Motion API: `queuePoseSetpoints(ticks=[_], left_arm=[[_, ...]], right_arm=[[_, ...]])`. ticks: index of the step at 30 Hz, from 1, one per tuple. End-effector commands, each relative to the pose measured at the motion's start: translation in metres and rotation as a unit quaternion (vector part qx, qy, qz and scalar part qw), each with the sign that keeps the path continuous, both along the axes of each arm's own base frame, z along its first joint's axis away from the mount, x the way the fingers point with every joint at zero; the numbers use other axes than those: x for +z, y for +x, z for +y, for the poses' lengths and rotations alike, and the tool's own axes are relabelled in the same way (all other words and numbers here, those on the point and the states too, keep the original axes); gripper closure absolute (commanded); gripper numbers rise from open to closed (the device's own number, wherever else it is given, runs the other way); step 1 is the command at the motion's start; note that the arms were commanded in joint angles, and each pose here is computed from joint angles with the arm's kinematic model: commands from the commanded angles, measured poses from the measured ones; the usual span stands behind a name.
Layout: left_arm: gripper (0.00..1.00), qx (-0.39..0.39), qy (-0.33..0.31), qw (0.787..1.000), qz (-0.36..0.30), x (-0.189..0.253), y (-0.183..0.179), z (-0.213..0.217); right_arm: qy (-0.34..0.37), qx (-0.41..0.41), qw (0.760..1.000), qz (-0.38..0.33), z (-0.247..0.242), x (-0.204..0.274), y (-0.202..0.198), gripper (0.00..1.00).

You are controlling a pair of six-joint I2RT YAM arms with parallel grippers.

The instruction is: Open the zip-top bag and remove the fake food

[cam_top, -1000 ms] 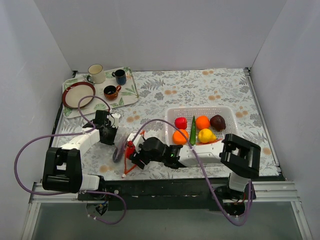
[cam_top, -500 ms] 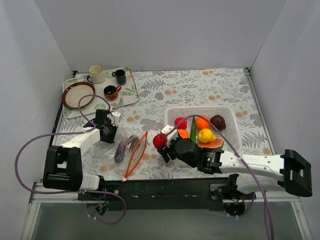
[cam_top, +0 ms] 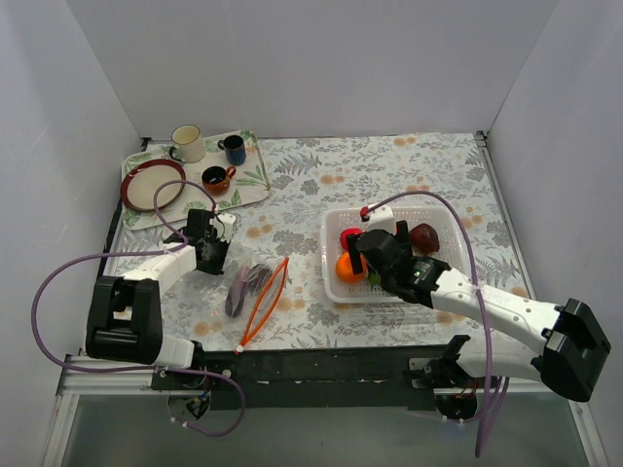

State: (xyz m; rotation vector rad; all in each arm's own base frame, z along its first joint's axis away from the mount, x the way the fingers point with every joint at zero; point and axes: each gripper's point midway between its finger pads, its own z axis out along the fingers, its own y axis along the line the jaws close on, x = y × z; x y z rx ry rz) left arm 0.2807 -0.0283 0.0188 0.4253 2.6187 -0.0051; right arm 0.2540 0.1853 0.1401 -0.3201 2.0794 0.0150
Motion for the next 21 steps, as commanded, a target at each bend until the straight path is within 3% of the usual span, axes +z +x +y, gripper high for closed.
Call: queuePoseSetpoints(ticks=[1,9,12,16,18,19,21], left_arm=[[1.00,-0.002,0.012,0.999,0.038,-0.010,-0.014,0.004],[1.00,0.001,0.010,1.000,0.028,-0.001,-0.013,0.003],[1.00,-0.001,0.011,1.000,0.029,-0.002,-0.014,0.004],[1.00,-0.002,0.011,1.000,0.026,-0.001,-0.013,0.003],[1.00,-0.002,0.010,1.000,0.024,0.000,-0.013,0.003],[1.00,-0.002,0.010,1.000,0.023,0.001,-0.013,0.003],[1.00,-0.002,0.011,1.000,0.023,0.002,-0.015,0.004]], right_arm=[[-0.017,-0.014,1.000,0.016,0.011,0.019,0.010,0.01],[0.026,0.084,0.996,-0.021,0.078,0.063,0.014,0.02],[0.005,0.142,0.989,-0.037,0.118,0.072,0.002,0.01],[-0.039,0.195,0.980,-0.020,0.164,0.046,-0.015,0.02],[-0.023,0.219,0.976,0.001,0.181,0.033,-0.025,0.14],[-0.022,0.225,0.974,0.017,0.185,0.017,-0.029,0.27],[0.004,0.241,0.970,0.025,0.199,0.006,-0.034,0.38]])
